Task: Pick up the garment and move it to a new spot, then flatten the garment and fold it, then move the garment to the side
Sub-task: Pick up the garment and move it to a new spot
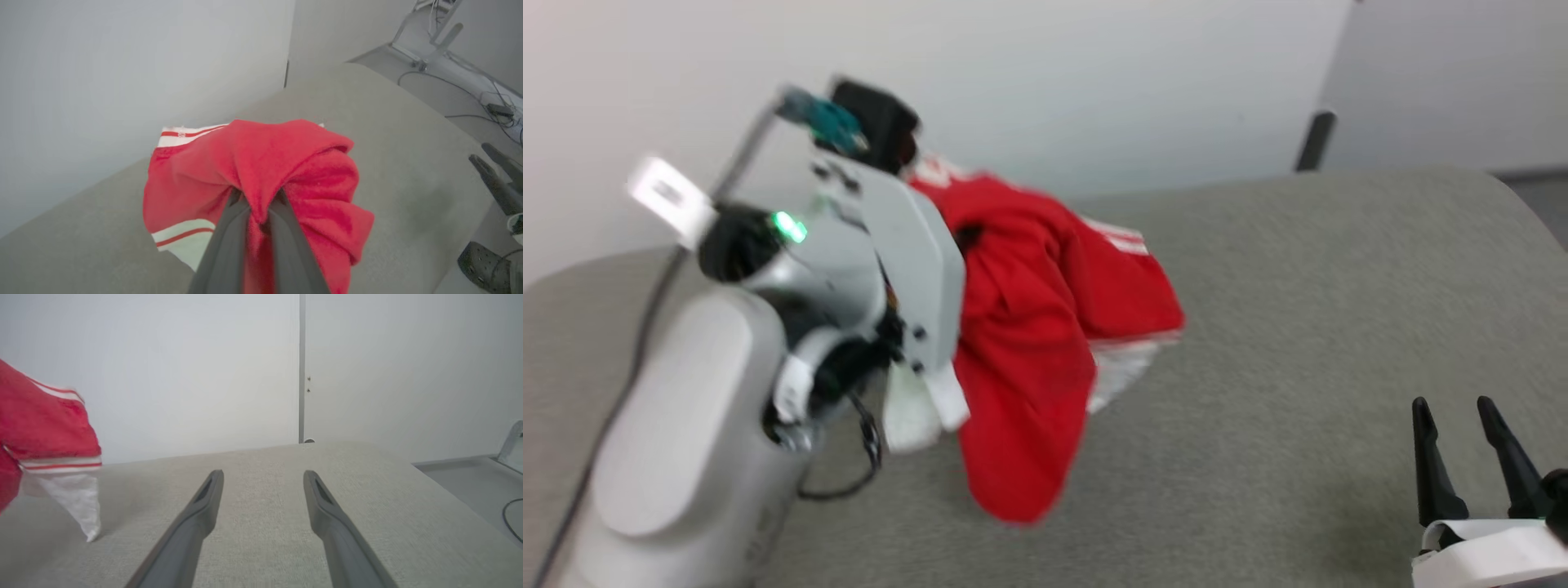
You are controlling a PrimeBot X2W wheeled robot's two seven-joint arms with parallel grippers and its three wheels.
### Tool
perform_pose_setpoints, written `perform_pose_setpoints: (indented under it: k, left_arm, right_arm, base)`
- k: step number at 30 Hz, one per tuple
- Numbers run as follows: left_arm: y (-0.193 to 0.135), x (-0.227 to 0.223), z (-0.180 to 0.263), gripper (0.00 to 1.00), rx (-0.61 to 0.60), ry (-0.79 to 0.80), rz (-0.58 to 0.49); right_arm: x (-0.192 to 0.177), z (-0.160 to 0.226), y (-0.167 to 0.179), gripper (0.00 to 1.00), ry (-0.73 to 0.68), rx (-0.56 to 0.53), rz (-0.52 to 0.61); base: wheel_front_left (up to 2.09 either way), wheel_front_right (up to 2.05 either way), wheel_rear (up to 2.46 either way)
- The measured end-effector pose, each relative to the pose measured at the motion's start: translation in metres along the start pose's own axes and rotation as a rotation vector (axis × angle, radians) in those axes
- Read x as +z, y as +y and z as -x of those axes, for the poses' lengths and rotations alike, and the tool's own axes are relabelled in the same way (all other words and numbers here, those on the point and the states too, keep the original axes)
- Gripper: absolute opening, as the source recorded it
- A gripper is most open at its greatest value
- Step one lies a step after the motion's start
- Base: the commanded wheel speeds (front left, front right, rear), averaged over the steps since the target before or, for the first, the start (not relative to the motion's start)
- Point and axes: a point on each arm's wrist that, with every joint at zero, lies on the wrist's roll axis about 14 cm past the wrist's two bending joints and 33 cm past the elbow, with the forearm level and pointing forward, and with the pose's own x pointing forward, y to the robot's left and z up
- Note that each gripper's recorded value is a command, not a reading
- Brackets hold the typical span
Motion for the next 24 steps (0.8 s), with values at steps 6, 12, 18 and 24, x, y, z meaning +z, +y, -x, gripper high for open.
perform_pose_setpoints:
  k: [6, 12, 18, 24]
  left_arm:
    - [-0.019, -0.066, -0.043, 0.00, -0.078, 0.197, 0.017]
    - [-0.027, -0.145, -0.072, 0.00, -0.126, 0.422, 0.051]
    - [-0.032, -0.198, -0.081, 0.00, -0.168, 0.587, 0.066]
    - [-0.033, -0.198, -0.080, 1.00, -0.191, 0.591, 0.064]
  right_arm:
    - [-0.014, 0.010, -0.011, 1.00, 0.036, -0.077, -0.026]
    - [-0.025, 0.013, -0.017, 1.00, 0.070, -0.127, -0.043]
    - [-0.038, 0.018, -0.022, 1.00, 0.110, -0.161, -0.049]
    - [-0.039, 0.011, -0.014, 1.00, 0.110, -0.135, -0.055]
  base:
    - [0.00, 0.00, 0.00]
    - [0.00, 0.00, 0.00]
    - [0.00, 0.00, 0.00]
    - [0.00, 0.00, 0.00]
